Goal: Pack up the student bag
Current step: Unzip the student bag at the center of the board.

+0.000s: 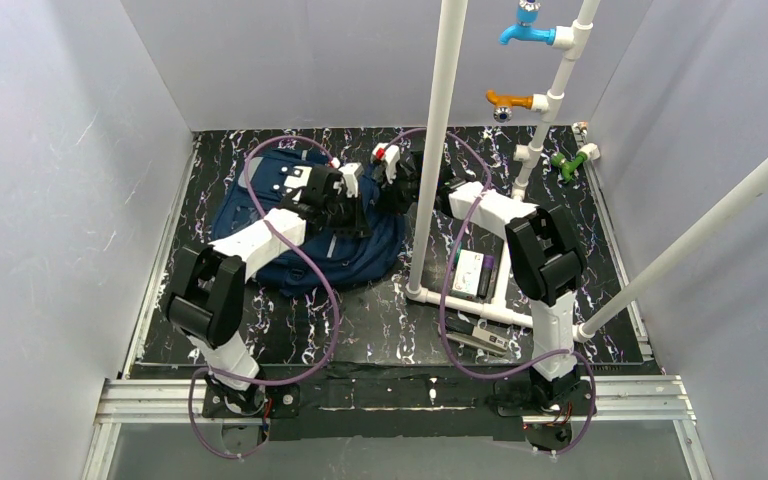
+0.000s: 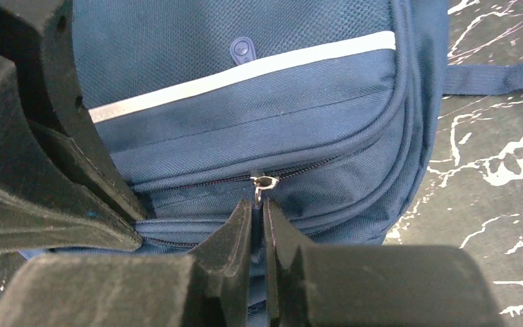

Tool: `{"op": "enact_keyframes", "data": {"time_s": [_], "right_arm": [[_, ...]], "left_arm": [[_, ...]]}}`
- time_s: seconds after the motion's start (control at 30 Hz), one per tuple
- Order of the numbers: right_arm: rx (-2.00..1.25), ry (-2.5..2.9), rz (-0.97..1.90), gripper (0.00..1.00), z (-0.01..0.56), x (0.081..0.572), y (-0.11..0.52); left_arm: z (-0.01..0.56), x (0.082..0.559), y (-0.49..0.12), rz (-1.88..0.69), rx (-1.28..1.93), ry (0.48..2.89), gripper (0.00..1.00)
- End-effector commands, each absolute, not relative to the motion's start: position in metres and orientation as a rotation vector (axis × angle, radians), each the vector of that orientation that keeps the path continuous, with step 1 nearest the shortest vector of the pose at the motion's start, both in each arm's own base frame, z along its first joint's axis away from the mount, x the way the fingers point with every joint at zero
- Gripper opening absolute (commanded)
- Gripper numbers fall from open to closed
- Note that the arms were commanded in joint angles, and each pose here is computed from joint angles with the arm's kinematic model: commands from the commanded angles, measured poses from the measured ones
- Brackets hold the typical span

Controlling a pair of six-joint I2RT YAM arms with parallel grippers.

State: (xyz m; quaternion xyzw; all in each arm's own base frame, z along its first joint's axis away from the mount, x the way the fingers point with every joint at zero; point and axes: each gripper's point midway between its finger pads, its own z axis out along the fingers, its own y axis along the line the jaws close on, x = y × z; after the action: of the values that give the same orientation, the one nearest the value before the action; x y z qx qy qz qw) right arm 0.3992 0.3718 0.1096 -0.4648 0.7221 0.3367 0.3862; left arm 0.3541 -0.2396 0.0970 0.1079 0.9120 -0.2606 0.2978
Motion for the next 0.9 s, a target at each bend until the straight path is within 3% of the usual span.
{"op": "enact_keyframes", "data": {"time_s": [0.0, 0.17, 0.37, 0.47, 0.57, 0.63, 0.73, 0.8, 0.87], "right_arm": [[-1.132, 1.851, 0.977, 0.01, 0.132, 0.395, 0.388], [-1.106, 1.863, 0.990, 0.01, 0.127, 0.407, 0.380], [-1.098, 1.857, 1.006, 0.01, 0.130, 0.414, 0.378], [-1.113, 1.859, 1.012, 0.01, 0.132, 0.412, 0.377], [-1.126, 1.872, 1.004, 0.01, 0.130, 0.409, 0.374], [-1.128, 1.876, 0.994, 0.01, 0.130, 0.408, 0.372], [-1.132, 1.878, 0.987, 0.01, 0.131, 0.409, 0.372], [-1.134, 1.880, 0.986, 0.01, 0.133, 0.410, 0.372], [-1.128, 1.889, 0.983, 0.01, 0.134, 0.411, 0.373]], "left_arm": [[0.173, 0.388, -0.247, -0.735, 0.322, 2.218, 0.12], [0.163, 0.324, -0.219, -0.715, 0.379, 2.318, 0.41], [0.140, 0.272, -0.137, -0.497, -0.027, 2.360, 0.59], [0.126, 0.269, -0.103, -0.414, -0.277, 2.359, 0.62], [0.120, 0.281, -0.086, -0.451, -0.459, 2.334, 0.58], [0.114, 0.295, -0.079, -0.518, -0.570, 2.308, 0.46], [0.099, 0.313, -0.072, -0.627, -0.704, 2.299, 0.15], [0.089, 0.319, -0.085, -0.753, -0.714, 2.312, 0.07], [0.077, 0.327, -0.094, -0.822, -0.752, 2.329, 0.05]]}}
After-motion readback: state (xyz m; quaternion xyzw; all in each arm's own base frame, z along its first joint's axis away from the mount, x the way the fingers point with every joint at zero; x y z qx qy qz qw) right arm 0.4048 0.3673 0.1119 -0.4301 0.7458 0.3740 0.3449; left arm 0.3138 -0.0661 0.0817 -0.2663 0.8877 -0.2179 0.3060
